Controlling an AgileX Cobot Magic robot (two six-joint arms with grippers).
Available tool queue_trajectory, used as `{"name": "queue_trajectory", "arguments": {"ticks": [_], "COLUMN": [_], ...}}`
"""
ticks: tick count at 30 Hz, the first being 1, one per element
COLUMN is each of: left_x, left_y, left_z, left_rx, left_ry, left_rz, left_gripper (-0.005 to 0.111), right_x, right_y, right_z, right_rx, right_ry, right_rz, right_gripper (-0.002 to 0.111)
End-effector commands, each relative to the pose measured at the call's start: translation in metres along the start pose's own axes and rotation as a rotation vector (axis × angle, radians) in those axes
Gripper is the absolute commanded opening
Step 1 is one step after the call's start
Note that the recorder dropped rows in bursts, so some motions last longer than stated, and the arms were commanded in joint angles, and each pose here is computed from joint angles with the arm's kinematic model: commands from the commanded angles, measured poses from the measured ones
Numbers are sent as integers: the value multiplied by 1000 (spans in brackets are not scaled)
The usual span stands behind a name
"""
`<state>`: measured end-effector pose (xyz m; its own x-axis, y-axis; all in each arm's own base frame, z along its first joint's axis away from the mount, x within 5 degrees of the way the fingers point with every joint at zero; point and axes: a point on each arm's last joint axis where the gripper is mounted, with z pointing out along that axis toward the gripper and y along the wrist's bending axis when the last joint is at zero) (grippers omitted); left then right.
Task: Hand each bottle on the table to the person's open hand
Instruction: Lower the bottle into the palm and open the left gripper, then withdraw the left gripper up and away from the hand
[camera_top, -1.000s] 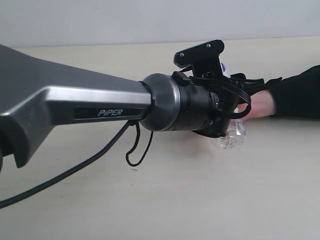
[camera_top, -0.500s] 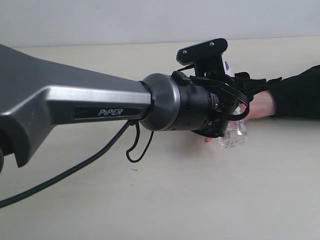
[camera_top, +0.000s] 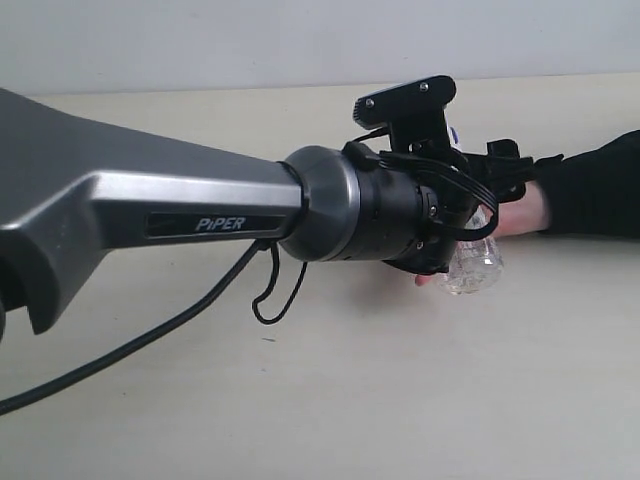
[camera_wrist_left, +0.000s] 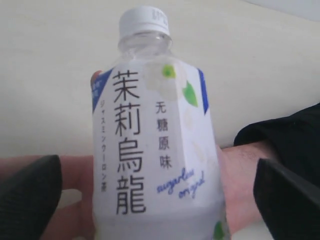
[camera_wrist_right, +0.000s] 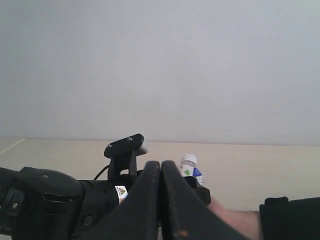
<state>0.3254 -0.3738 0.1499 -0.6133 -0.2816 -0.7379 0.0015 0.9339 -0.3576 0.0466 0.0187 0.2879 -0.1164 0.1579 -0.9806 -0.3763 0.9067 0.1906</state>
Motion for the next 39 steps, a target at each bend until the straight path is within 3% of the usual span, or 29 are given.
{"name": "queue_trajectory", "arguments": {"ticks": [1, 5, 8, 10, 12, 14, 15, 18, 21, 27, 32, 39], "left_x": [-23, -49, -70, -86, -101, -114, -119, -125, -124, -103, -91, -97], "left_y": [-9, -17, -22, -24, -25, -16, -10, 0, 12, 41, 95, 145], "left_z": [-17, -42, -68, -91, -117, -140, -147, -167, -185, -216, -242, -298], "left_rx": [41, 84, 106, 128, 147, 84, 37, -50, -32, 239, 237, 317], "left_ry": [-43, -77, -73, -57, -20, 15, 21, 46, 70, 8, -85, -263], "left_rz": [-25, -17, 56, 104, 177, 181, 187, 332, 413, 389, 422, 394], "left_gripper": [100, 100, 100, 91, 60, 14, 1, 0, 0, 0, 0, 0], "right_x": [1, 1, 1, 1, 1, 1, 1, 1, 1, 1, 1, 1], "right_y": [0, 0, 0, 0, 0, 0, 0, 0, 0, 0, 0, 0], "right_z": [0, 0, 0, 0, 0, 0, 0, 0, 0, 0, 0, 0], "right_rx": [2, 2, 2, 2, 2, 2, 2, 2, 1, 1, 1, 1], "right_ry": [-12, -12, -12, -12, -12, -12, -12, -12, -12, -12, -12, -12], "right_rz": [-6, -6, -6, -6, -6, -6, -6, -6, -5, -5, -5, -5], "right_gripper": [0, 0, 0, 0, 0, 0, 0, 0, 0, 0, 0, 0]}}
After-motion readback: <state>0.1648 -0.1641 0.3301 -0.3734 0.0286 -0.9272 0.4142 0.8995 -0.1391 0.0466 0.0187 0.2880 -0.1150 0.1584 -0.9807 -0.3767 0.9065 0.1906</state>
